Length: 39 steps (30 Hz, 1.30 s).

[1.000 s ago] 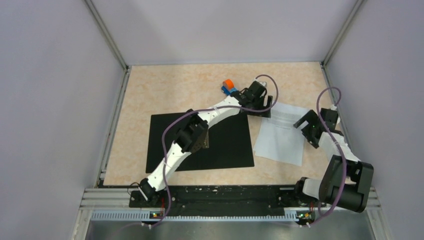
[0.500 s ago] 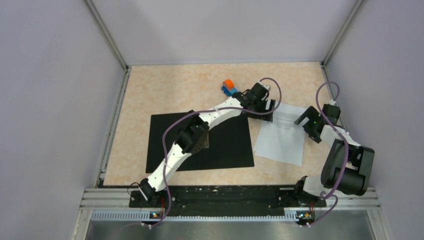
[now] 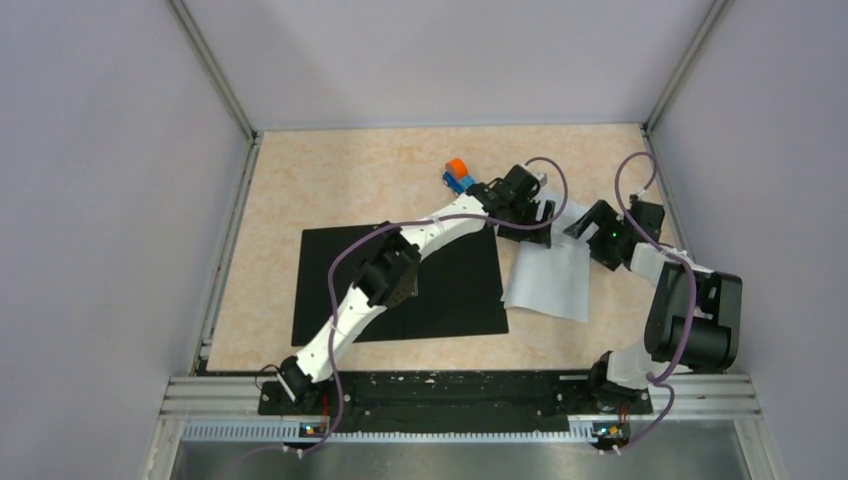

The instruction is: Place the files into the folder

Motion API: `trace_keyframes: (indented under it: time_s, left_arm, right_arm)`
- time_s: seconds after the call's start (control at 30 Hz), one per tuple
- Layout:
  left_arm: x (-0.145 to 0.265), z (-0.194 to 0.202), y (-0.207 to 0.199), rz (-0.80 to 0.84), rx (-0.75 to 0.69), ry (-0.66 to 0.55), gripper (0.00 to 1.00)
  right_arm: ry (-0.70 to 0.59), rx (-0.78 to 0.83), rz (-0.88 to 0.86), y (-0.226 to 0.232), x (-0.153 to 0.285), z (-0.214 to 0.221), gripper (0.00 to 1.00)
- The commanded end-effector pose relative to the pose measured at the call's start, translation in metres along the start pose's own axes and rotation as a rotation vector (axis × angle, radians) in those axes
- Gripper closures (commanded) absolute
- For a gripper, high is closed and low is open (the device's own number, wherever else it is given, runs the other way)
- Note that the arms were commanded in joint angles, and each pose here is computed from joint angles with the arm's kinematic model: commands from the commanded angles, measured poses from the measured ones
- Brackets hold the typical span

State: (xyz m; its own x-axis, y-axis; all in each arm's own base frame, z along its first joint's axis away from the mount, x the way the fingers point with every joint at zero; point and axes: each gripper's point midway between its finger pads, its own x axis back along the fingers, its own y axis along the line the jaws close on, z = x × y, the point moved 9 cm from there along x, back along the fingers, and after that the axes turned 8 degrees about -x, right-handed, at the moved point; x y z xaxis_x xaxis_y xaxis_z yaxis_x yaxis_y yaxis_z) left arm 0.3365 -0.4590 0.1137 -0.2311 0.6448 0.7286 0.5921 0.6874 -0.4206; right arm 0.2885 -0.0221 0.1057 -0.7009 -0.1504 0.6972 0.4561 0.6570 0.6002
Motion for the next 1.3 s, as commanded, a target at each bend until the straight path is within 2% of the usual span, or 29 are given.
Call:
trace_keyframes:
  time_s: [0.0,0.13,0.33,0.47,0.7,0.83,0.93,1.07,1.27]
  left_arm:
    - [-0.004,0.005,0.003,0.070,0.023,0.052,0.17]
    - [0.008,-0.007,0.005,0.132,0.026,0.024,0.19]
    - [0.028,-0.021,0.001,0.248,0.019,-0.016,0.33]
    - [0.045,-0.032,-0.005,0.302,0.007,-0.051,0.49]
    - [0.091,-0.050,-0.013,0.383,-0.010,-0.133,0.83]
    - [0.125,-0.056,-0.019,0.402,-0.041,-0.175,0.95]
    - [0.162,-0.059,-0.021,0.393,-0.062,-0.223,0.99]
    - [0.222,-0.059,-0.025,0.387,-0.101,-0.301,1.00]
    - [0.305,-0.054,-0.031,0.388,-0.138,-0.418,1.00]
  right_arm:
    - [0.194,-0.069,-0.009,-0.003,0.000,0.030,0.01]
    - [0.193,-0.067,-0.038,0.002,0.002,0.028,0.01]
    - [0.175,-0.054,-0.084,0.013,0.011,0.022,0.01]
    - [0.150,-0.034,-0.132,0.024,0.020,0.014,0.01]
    - [0.083,0.008,-0.234,0.050,0.044,-0.001,0.01]
    - [0.034,0.049,-0.311,0.068,0.064,-0.011,0.01]
    - [-0.006,0.095,-0.428,0.087,0.082,-0.018,0.01]
    - [-0.059,0.165,-0.651,0.117,0.111,-0.026,0.01]
    - [-0.065,0.339,-0.916,0.175,0.143,-0.019,0.01]
